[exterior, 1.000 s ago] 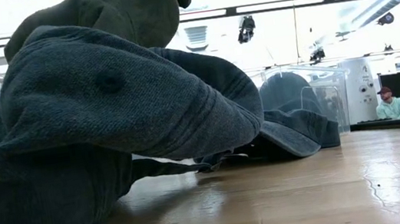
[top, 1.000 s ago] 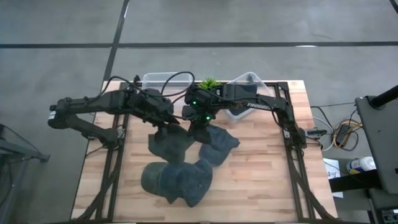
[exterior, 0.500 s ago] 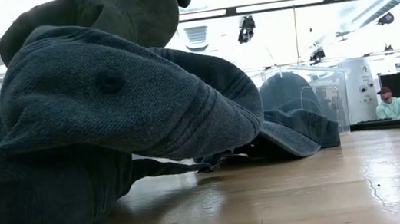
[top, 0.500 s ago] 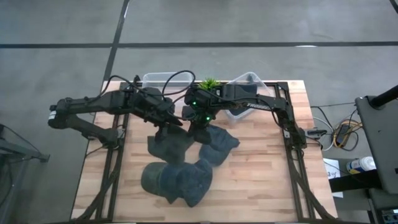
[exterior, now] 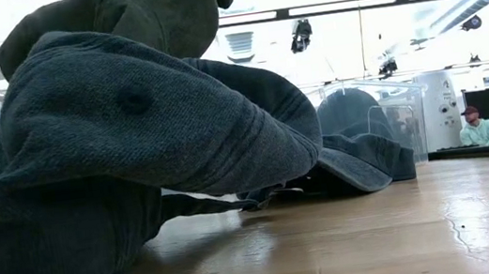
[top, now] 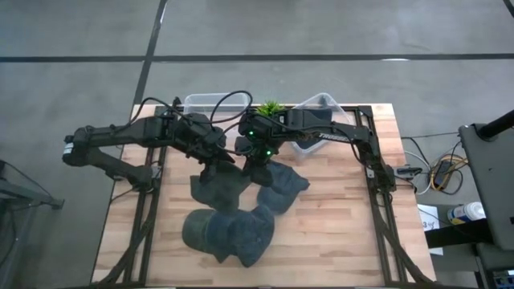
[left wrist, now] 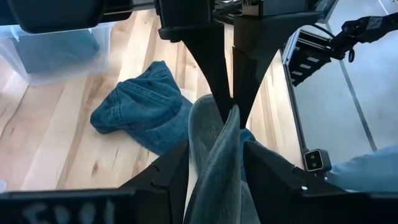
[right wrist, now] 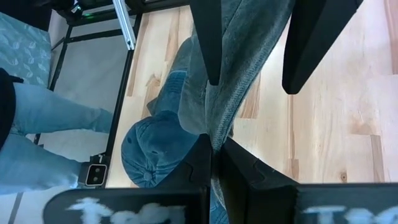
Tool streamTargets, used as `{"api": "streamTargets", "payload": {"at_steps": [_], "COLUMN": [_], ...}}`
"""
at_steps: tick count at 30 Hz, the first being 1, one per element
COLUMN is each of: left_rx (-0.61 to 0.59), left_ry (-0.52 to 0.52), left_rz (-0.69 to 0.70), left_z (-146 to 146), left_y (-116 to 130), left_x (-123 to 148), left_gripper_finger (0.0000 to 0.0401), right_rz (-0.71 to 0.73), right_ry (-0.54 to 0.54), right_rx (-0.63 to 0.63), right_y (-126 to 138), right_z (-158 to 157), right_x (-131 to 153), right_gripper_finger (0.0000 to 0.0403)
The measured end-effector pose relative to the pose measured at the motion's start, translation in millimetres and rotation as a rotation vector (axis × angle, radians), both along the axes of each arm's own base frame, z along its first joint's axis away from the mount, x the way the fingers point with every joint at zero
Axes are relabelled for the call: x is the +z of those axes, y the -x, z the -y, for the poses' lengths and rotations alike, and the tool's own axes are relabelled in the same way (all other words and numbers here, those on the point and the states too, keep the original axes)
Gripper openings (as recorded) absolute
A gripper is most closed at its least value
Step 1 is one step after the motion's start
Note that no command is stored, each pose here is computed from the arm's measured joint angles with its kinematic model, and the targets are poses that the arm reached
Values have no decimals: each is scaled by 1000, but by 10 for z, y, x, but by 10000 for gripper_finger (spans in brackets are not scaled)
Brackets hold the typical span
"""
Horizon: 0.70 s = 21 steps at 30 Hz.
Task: Pick & Place hat
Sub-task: Put the top black cap into the left transparent bin
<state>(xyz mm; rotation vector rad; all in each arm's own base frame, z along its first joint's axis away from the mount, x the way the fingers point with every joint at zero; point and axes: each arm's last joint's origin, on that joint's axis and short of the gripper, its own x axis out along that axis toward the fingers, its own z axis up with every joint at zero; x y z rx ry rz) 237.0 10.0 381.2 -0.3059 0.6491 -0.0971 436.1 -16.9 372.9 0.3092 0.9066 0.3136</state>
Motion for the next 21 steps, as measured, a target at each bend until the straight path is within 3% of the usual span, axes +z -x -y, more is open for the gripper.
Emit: {"api": "streamTargets", "payload": {"at_steps": [5,12,16,21], "left_rx": [6,-24,-23,-17], "left_ry": [-5,19,22,10], "left_rz": [0,6,8,29], "left_z": [-5,7,9,10], "left_y": [0,7,17,82], "left_x": [-1,8,15,61], "left_gripper_finger": [119,17,8,5], "right_rz": [0,12,10,7], "right_ry": [1,4,5,-3], "right_rx": [-1,-3,-5,-17], "right_y": [0,-10,-4,128], "right_z": [0,2,6,5], "right_x": [-1,6,9,145], "right_gripper_finger": [11,12,25,73]}}
